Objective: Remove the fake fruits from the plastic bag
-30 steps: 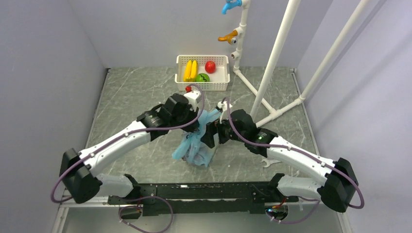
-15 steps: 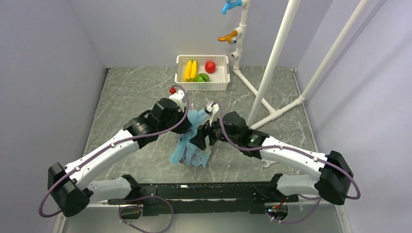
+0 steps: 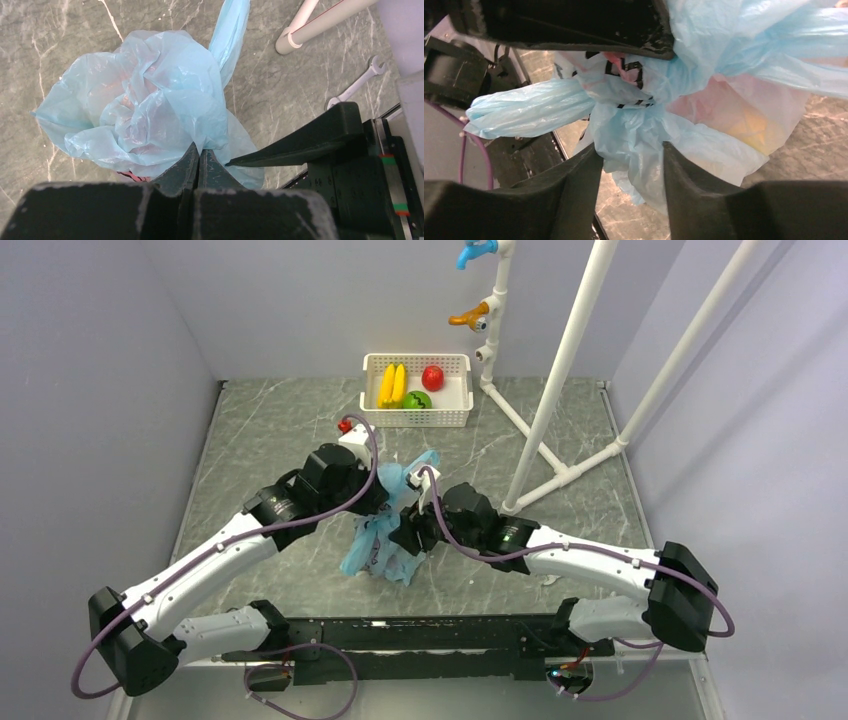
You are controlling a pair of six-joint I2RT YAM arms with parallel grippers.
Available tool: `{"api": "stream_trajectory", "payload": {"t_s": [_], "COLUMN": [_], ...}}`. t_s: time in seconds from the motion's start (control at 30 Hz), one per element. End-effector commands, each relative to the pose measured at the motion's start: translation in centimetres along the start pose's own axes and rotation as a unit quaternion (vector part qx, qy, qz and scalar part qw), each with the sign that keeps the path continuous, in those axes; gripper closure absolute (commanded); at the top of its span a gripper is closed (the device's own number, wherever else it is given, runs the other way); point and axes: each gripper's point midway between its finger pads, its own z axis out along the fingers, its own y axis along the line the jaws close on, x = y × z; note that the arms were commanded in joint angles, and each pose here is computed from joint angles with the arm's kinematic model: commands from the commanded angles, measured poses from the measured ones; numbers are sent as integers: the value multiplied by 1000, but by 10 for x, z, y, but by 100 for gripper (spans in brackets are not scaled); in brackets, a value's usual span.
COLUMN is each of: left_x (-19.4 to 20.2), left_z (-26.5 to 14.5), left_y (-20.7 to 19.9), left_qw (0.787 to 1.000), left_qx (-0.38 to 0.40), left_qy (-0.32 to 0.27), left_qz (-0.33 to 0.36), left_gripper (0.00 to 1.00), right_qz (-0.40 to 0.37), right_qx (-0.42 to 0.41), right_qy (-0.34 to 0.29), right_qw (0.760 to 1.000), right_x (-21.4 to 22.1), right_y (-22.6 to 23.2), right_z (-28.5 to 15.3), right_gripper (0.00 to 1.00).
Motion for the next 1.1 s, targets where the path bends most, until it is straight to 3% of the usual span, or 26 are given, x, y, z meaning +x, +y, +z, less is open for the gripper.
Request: {"api": "stream_trajectory", "payload": {"t_s": [0.0,0.13,0.23,0.43,0.53,0.67,0.73,0.83,1.07], "left_x": [-18,-17,-18,-20,-20,-19,-16,-5,14], "left_z": [-7,-9,-12,-20,-20,-19,-18,-12,13], "left_y": [-4,3,12,33,33,9,2,-1,-7], "left_qw": [999,999,998,995,996,996,994,990,983], "left_qx": [7,-7,-27,-65,-59,18,35,48,27], "left_qy": [-42,-47,-53,-71,-68,-51,-25,16,68], "left_qz": [-17,-13,-10,-7,-2,72,104,130,166], "left_gripper": [96,93,84,83,78,38,24,24,35], "right_qz": [-5,-1,4,3,-2,-6,-6,-3,5], "right_qx": [40,80,109,121,109,110,108,101,89], "right_qy": [-28,-33,-32,-40,-33,-25,-27,-46,-55], "right_qw": [999,996,994,992,994,994,994,994,994], "right_x": [-12,-11,-9,-6,-4,-6,-10,-15,-19], "right_y": [-13,-28,-37,-43,-39,-39,-37,-35,-30], "right_z": [4,3,-1,-6,-3,0,-1,-4,-3], "right_gripper": [60,89,100,100,100,100,100,100,100]}}
